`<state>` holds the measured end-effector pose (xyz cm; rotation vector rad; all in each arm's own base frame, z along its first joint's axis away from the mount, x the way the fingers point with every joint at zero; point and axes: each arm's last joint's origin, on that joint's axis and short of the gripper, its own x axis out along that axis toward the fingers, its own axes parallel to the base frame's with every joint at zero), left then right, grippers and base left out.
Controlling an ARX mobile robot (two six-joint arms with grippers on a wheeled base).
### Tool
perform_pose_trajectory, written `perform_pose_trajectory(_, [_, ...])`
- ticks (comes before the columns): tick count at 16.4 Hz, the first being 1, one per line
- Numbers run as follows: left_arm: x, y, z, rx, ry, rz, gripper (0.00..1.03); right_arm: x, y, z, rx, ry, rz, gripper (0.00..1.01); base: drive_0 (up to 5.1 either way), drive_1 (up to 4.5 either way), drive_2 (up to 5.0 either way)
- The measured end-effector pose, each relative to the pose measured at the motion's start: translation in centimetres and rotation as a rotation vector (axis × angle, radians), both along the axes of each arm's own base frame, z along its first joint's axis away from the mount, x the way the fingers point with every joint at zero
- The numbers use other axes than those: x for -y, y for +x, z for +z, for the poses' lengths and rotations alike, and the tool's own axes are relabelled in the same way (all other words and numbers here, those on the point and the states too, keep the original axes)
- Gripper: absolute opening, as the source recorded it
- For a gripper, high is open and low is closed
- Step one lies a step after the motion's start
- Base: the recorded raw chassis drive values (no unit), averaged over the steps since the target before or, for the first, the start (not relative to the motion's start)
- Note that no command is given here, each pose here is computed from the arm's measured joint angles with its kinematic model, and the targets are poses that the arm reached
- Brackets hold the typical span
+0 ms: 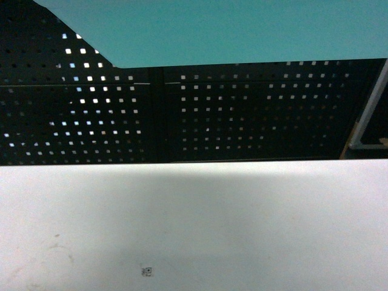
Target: Stack blue boxes stably on right
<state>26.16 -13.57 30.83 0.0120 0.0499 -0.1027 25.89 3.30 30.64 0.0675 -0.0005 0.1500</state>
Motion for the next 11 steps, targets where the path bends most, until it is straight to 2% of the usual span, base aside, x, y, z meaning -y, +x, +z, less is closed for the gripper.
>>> perform_pose_trajectory(11, [0.1, -0.04, 0.0, 0.001, 0.007, -0.003, 0.02, 0.02, 0.0, 0.0, 0.0, 0.0, -0.001, 0.07, -1.7, -1.68, -1.7])
